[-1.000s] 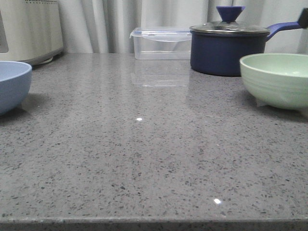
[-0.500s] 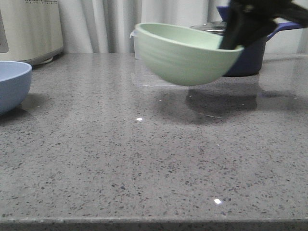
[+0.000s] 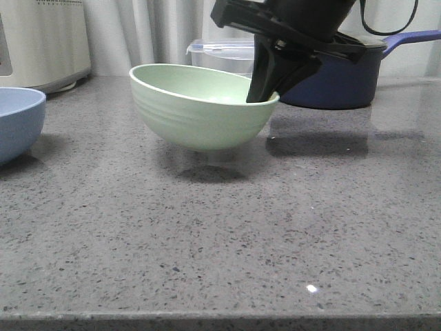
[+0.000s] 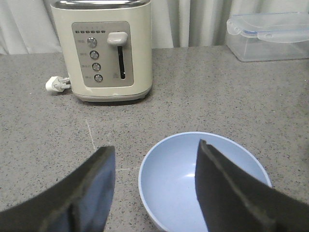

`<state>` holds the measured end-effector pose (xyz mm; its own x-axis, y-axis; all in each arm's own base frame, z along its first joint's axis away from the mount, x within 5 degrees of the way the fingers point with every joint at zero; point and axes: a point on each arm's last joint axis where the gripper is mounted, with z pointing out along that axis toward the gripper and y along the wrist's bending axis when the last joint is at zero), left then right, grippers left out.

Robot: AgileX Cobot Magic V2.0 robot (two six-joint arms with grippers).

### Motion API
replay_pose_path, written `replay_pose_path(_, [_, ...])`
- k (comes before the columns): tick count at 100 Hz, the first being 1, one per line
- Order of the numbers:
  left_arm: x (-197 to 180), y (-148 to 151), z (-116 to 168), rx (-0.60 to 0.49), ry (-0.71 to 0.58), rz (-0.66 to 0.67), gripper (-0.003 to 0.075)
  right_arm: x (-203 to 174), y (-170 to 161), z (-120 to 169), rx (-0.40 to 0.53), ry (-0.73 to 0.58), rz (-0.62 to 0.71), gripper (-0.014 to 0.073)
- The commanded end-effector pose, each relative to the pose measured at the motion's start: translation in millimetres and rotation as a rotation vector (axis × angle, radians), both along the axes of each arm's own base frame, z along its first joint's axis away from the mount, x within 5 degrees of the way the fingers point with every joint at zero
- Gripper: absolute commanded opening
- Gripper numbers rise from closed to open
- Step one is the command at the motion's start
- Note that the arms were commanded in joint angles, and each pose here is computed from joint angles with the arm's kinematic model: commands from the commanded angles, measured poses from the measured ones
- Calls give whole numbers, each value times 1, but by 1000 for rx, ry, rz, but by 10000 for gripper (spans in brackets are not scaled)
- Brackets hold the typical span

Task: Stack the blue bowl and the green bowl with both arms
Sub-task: 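Lift the green bowl with the right gripper and set it down mid-table, then open the right gripper and move it back beside the green bowl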

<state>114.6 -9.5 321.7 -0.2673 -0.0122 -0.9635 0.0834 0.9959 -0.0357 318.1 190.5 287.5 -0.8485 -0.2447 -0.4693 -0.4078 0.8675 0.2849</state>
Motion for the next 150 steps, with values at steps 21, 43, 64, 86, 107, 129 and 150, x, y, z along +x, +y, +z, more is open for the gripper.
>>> replay_pose_path(21, [2,1,18,-18,-107,12,365,-2,0,31,62,-105,0,279])
replay_pose_path(43, [2,1,18,-18,-107,12,365,-5,-2,39,74,-128,-2,295])
replay_pose_path(64, [2,1,18,-18,-107,12,365,-20,-10,63,106,-191,-2,295])
replay_pose_path(86, [2,1,18,-18,-107,12,365,-46,-24,69,119,-221,-8,295])
replay_pose_path(107, [2,1,18,-18,-107,12,365,-64,-34,56,108,-205,-18,291])
replay_pose_path(129, [2,1,18,-18,-107,12,365,-71,-36,33,77,-137,-15,36])
replay_pose_path(150, [2,1,18,-18,-107,12,365,-74,-37,20,62,-110,-14,-80])
